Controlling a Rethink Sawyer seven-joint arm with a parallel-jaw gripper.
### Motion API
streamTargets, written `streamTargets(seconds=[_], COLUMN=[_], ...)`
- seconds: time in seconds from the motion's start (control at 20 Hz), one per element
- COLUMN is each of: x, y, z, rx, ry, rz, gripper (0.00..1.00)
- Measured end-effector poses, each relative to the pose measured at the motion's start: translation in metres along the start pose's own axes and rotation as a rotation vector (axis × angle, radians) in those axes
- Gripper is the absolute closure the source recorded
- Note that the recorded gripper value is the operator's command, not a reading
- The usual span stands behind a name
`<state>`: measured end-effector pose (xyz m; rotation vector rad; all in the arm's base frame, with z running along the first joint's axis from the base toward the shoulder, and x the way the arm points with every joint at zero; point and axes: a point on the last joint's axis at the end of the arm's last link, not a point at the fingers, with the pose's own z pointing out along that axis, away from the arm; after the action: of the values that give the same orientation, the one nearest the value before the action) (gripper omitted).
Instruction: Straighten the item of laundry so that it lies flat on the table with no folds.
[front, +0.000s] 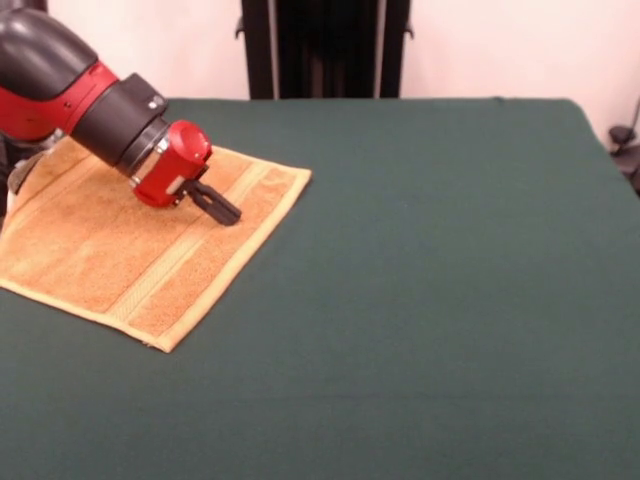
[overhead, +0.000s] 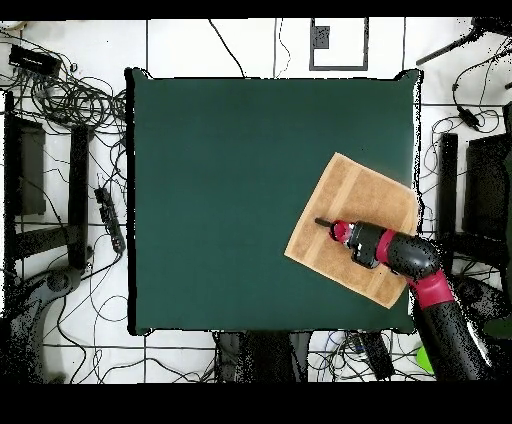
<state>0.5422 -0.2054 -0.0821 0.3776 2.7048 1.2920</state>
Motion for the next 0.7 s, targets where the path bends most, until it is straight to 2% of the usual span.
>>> streamTargets(seconds=[0.4, 0.7], x=[-0.006, -0.018], y=[0.007, 0.027], z=[0.005, 0.024], rx=[0.023, 0.062], ry=[0.001, -0.019], rz=[-0.024, -0.076], gripper=[1.0, 1.0])
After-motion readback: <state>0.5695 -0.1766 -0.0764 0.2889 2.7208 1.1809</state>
